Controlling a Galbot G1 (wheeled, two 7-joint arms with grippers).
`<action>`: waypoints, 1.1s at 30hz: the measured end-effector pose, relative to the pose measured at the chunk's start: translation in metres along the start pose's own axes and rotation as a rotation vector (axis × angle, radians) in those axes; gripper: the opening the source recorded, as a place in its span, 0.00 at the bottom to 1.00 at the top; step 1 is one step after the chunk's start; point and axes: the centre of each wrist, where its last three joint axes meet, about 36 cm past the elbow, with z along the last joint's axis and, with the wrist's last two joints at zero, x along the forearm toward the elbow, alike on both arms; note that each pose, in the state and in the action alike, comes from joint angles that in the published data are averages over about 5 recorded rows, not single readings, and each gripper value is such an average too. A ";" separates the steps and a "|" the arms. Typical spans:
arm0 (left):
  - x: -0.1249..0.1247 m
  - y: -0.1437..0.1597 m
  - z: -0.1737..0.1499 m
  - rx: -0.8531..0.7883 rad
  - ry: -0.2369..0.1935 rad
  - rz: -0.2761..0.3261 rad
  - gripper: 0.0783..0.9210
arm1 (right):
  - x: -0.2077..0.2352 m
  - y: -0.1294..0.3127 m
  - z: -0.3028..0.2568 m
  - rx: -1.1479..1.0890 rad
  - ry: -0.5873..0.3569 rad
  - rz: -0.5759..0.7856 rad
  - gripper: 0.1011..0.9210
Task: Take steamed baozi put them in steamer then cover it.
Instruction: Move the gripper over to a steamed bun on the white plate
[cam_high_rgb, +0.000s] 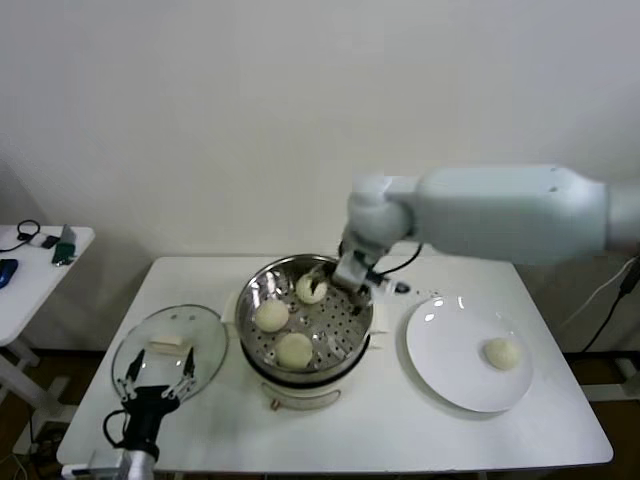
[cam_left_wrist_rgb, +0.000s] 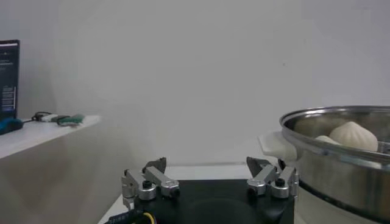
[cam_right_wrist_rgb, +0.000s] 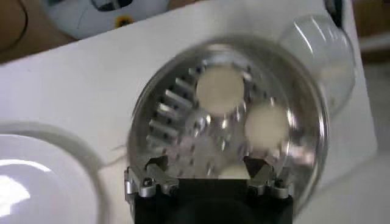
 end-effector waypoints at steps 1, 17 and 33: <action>0.000 0.000 0.000 -0.001 0.000 0.001 0.88 | 0.010 0.006 0.012 -0.062 0.003 0.001 0.88; 0.000 -0.001 0.003 -0.010 0.010 0.005 0.88 | 0.007 0.193 0.149 -0.760 0.077 -0.018 0.88; 0.007 -0.006 0.012 -0.012 0.034 -0.005 0.88 | -0.088 0.285 0.181 -0.915 0.139 -0.138 0.88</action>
